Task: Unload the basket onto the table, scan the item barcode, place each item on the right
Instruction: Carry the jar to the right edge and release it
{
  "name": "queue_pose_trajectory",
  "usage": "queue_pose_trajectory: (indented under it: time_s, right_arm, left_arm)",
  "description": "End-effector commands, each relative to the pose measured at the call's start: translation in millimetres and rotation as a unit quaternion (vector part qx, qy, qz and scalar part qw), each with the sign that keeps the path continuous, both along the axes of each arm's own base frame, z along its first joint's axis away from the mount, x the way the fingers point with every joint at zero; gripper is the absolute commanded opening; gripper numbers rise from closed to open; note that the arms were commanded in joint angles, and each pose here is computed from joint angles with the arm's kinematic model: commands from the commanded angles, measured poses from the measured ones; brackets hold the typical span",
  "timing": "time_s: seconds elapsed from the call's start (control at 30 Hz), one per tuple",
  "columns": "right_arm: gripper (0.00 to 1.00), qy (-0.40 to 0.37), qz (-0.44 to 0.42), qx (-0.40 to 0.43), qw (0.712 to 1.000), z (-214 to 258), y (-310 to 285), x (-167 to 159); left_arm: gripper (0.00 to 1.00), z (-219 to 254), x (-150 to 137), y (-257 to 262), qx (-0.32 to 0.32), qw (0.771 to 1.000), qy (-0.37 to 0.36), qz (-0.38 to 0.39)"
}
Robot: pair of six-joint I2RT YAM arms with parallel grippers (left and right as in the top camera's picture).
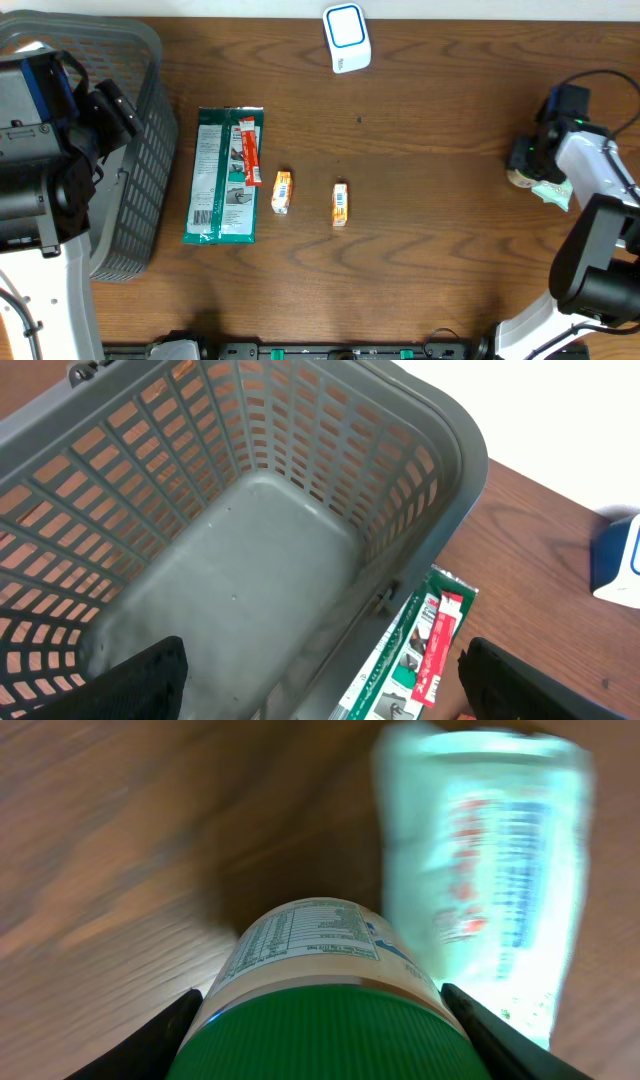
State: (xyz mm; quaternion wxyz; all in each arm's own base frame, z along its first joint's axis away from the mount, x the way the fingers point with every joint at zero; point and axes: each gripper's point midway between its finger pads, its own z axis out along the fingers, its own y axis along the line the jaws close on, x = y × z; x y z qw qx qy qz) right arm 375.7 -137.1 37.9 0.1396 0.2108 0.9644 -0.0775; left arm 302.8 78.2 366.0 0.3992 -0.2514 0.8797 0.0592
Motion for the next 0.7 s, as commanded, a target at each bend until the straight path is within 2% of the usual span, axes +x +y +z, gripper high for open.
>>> queue_pose_trajectory:
  time_s: [0.0, 0.1, 0.17, 0.2, 0.37, 0.53, 0.67]
  right_arm:
    - [0.41, -0.023, -0.077, 0.003, 0.997, 9.0, -25.9, -6.8]
    - [0.64, -0.035, -0.086, 0.021, 0.995, 9.1, -31.4, -6.3]
    - [0.91, -0.042, -0.089, 0.027, 0.995, 9.7, -34.2, -4.9]
    - [0.99, -0.045, -0.088, 0.029, 0.995, 10.4, -35.1, -4.1]
    - [0.99, -0.05, -0.069, 0.037, 0.996, 26.6, -34.3, 4.2]
    - [0.99, -0.045, -0.066, 0.053, 0.995, 78.8, -30.6, 11.6]
    - [0.99, -0.053, -0.058, 0.098, 0.992, 126.5, -6.5, 17.7]
  left_arm:
    - [0.88, 1.6, -0.5, 2.8, 0.003, 1.0, -0.001, 0.006]
    - [0.88, 1.6, -0.5, 2.8, 0.003, 1.0, -0.001, 0.006]
    - [0.88, 1.6, -0.5, 2.7, 0.003, 1.0, -0.001, 0.006]
    - [0.88, 1.6, -0.5, 2.8, 0.003, 1.0, -0.001, 0.006]
    - [0.88, 1.6, -0.5, 2.8, 0.003, 1.0, -0.001, 0.006]
    - [0.88, 1.6, -0.5, 2.7, 0.003, 1.0, -0.001, 0.006]
    - [0.88, 1.6, -0.5, 2.8, 0.003, 1.0, -0.001, 0.006]
